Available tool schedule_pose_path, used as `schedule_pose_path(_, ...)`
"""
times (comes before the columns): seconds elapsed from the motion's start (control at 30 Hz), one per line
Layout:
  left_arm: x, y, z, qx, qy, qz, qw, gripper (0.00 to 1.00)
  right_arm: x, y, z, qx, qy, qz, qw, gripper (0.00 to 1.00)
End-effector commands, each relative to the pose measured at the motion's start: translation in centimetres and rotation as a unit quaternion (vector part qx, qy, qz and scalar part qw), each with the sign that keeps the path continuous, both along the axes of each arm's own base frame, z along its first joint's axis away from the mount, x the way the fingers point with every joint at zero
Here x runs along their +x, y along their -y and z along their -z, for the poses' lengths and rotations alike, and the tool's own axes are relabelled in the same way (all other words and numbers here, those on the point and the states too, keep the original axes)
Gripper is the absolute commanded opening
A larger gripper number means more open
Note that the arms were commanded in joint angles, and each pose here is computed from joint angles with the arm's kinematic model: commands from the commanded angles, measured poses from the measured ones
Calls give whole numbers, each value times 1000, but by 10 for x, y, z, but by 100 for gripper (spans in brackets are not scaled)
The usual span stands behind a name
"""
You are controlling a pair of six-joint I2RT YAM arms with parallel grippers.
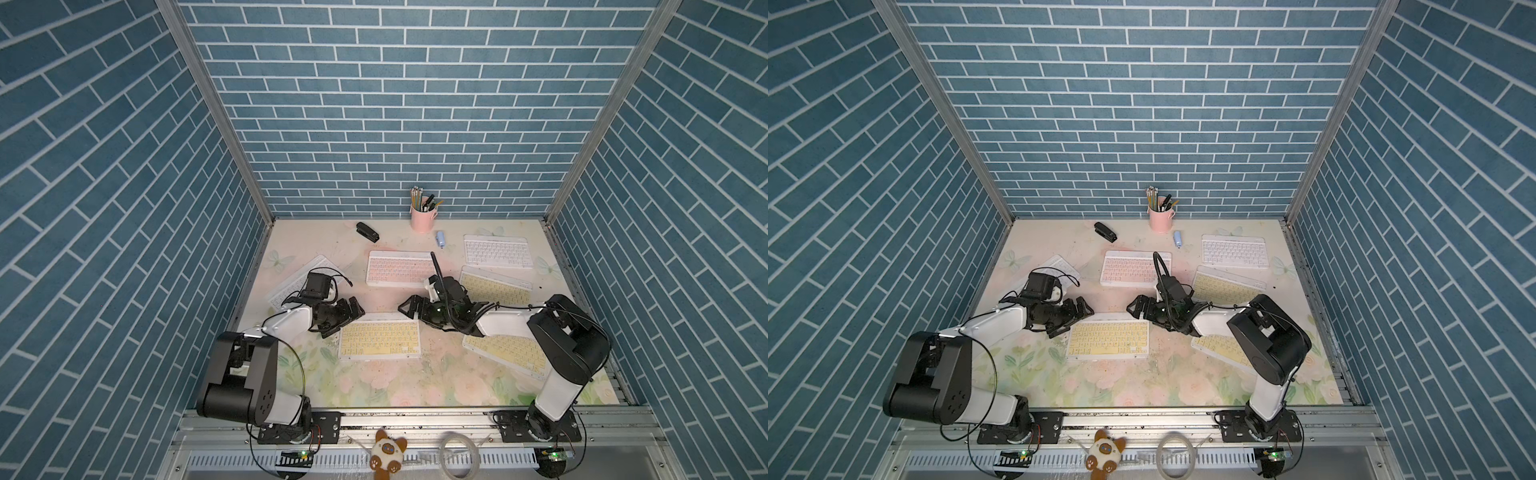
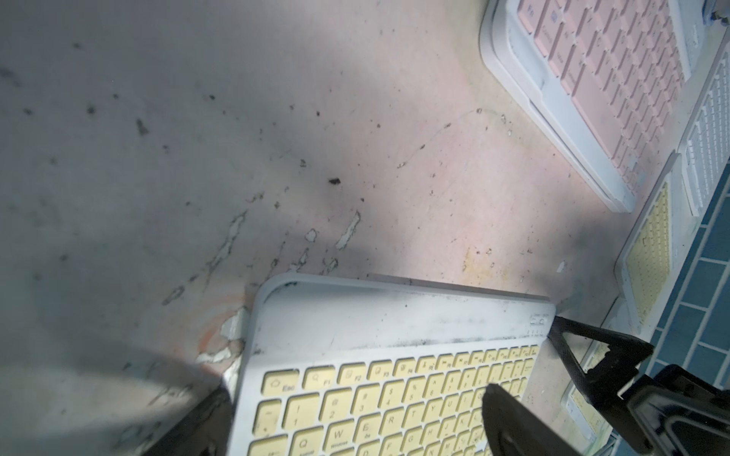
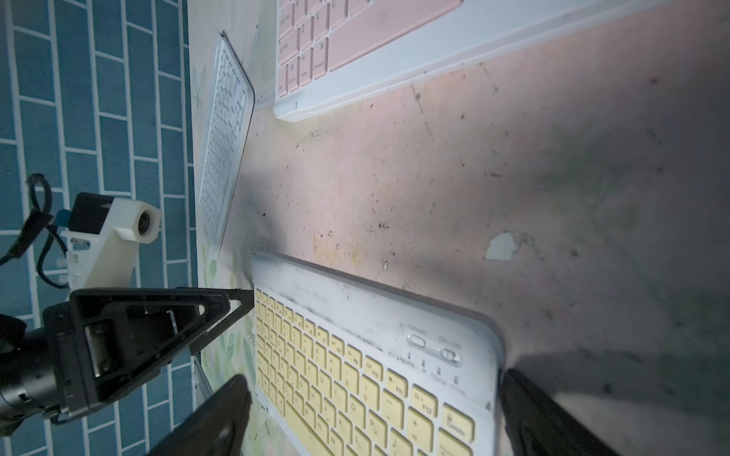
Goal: Stack the numeric keypads
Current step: Pick up the numeric keypad from the center of the board.
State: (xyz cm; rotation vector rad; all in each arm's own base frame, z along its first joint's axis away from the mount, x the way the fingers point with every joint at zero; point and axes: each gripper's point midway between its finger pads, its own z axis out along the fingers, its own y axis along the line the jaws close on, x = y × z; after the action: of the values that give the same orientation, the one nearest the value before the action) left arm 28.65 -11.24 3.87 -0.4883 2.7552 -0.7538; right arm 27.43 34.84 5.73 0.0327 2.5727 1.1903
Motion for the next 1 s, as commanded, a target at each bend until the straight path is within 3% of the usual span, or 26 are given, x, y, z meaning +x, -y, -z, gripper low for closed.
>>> schedule_pose_path(0.0,-32,4,26,-11,-68,4,998,100,10,-3,-7,18,-4,31,999,99)
schedule_pose_path(0.6,-33,10,25,-34,-60,10,998,100,23,-5,-4,47,-2,50,998,98)
schedule_pose_path(0.97,-29,13,29,-39,-59,10,997,99,14,-13,-20,105,23,19,994,97)
